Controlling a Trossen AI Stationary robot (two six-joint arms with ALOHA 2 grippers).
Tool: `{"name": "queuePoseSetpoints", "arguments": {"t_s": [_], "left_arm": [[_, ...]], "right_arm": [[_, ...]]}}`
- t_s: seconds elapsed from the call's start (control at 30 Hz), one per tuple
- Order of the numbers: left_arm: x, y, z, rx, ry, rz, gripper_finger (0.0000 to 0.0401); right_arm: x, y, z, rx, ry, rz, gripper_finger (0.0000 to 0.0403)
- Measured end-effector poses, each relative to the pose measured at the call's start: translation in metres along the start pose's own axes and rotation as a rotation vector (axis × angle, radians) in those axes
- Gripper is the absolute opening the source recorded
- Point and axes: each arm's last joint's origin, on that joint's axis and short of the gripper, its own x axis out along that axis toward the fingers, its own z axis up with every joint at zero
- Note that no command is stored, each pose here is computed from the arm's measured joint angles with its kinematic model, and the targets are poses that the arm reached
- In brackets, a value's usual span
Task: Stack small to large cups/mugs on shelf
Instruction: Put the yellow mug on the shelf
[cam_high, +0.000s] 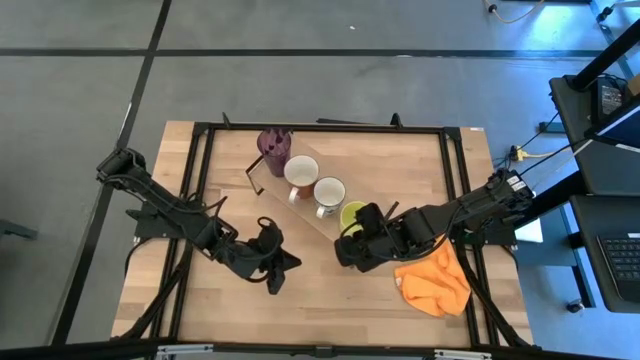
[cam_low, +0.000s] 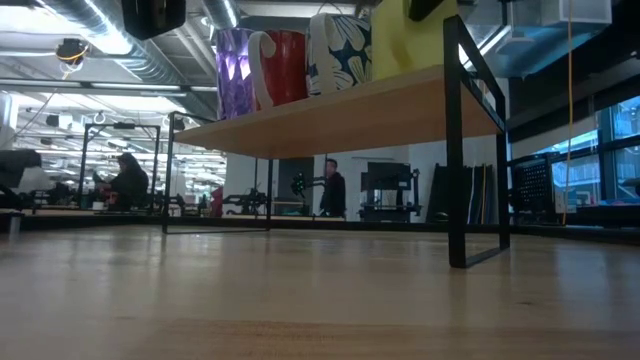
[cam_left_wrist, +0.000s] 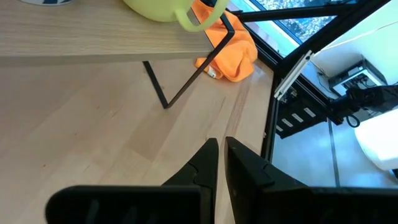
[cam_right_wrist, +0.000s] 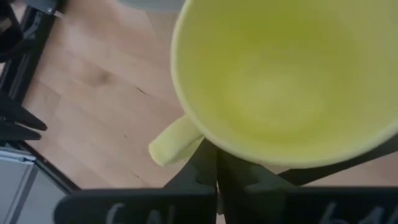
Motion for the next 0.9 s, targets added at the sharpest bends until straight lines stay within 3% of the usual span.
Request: {"name": "queuePoseSetpoints", "arguments": {"t_s": [0.5, 0.9], "left_arm": [[0.0, 0.0, 0.0, 0.0, 0.0, 0.0, 0.0023], [-0.0001, -0.0001, -0.0002, -0.001, 0.001, -0.001, 0.0023]], "right_arm": [[0.0013, -0.0041, 0.0038, -0.002, -0.022, -0.042, 0.0002], [0.0013, -0.0012, 0.0033, -0.007, -0.005, -0.013, 0.0003]]}}
